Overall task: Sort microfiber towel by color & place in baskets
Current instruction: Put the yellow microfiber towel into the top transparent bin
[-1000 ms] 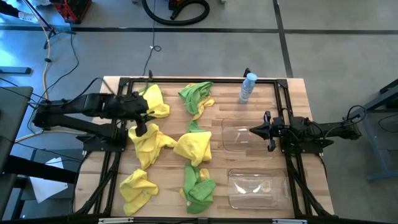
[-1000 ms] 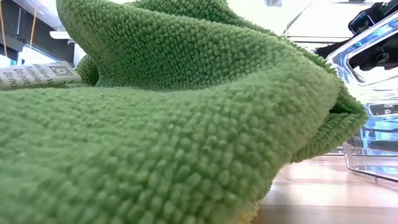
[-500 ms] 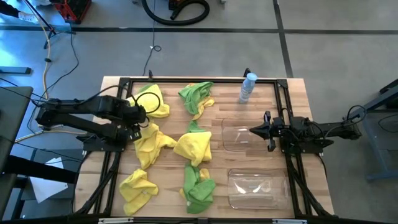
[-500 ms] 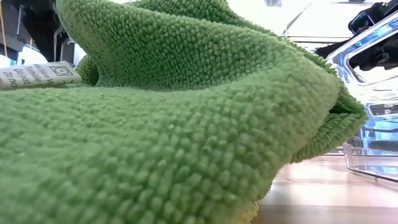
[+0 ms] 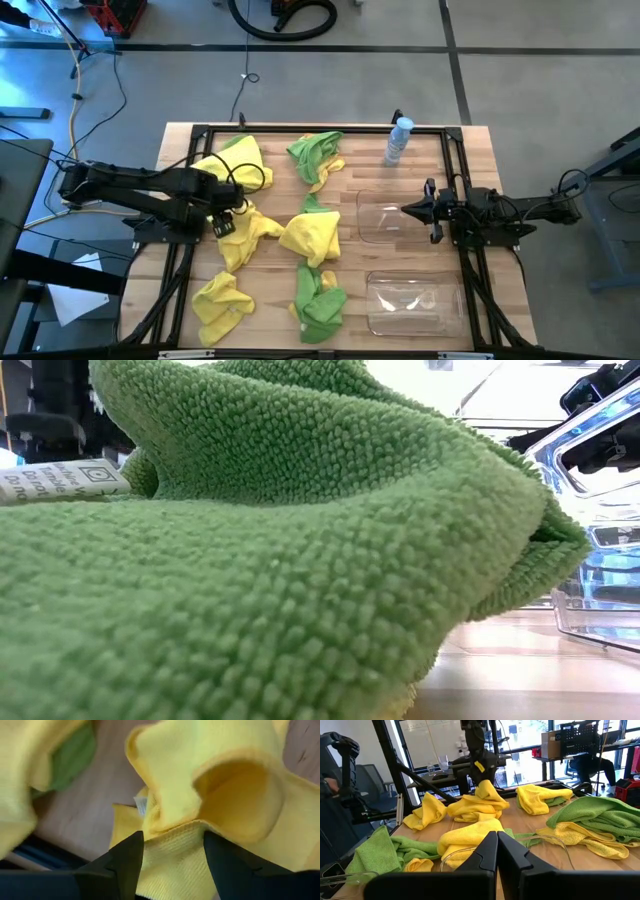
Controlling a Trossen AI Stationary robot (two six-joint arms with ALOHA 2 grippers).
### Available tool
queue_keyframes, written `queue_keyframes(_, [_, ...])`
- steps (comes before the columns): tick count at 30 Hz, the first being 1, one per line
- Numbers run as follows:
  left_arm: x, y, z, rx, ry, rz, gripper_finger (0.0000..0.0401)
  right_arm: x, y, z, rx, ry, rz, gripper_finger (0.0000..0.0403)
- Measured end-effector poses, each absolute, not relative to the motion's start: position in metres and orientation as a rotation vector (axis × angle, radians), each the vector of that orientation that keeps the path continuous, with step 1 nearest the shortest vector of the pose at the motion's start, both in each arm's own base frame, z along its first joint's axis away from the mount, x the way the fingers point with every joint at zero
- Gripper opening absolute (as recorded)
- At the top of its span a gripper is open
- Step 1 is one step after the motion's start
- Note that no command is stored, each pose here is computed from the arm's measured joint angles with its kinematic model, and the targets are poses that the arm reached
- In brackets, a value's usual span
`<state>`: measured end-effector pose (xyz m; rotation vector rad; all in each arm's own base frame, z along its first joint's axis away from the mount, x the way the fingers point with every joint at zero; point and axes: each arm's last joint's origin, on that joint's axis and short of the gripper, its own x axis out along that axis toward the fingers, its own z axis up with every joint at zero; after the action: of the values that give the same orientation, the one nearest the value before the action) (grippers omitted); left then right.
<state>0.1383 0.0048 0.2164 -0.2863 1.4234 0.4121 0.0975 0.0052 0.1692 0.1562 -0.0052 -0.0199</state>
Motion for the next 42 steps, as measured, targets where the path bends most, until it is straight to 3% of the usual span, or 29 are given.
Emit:
queue_keyframes(3, [0.141,0.005,0.209,-0.288,1.437,0.423,0.0139,0.098,0.005,0.169,0.156,-0.005,-0.02,0.0])
queue_keyframes(7, [0.145,0.005,0.206,-0.278,1.459,0.432,0.0032,0.097,0.005,0.169,0.156,-0.005,-0.02,0.0])
queue_keyframes(9, [0.147,0.005,0.208,-0.28,1.452,0.432,0.0012,0.097,0.005,0.169,0.156,-0.005,-0.02,0.0])
queue_keyframes(15, [0.154,0.005,0.247,-0.3,1.322,0.405,0.0002,0.097,0.005,0.169,0.156,-0.005,-0.02,0.0])
queue_keyframes(28, [0.169,-0.004,0.403,-0.227,0.729,0.228,0.0,0.097,0.005,0.169,0.156,-0.006,-0.019,0.0])
queue_keyframes(33, [0.198,-0.013,0.442,-0.138,0.556,0.125,0.0,0.097,0.005,0.169,0.156,-0.005,-0.02,0.0])
queue_keyframes(42, [0.277,-0.025,0.482,0.047,0.431,0.028,0.0,0.097,0.005,0.169,0.156,-0.006,-0.02,0.0])
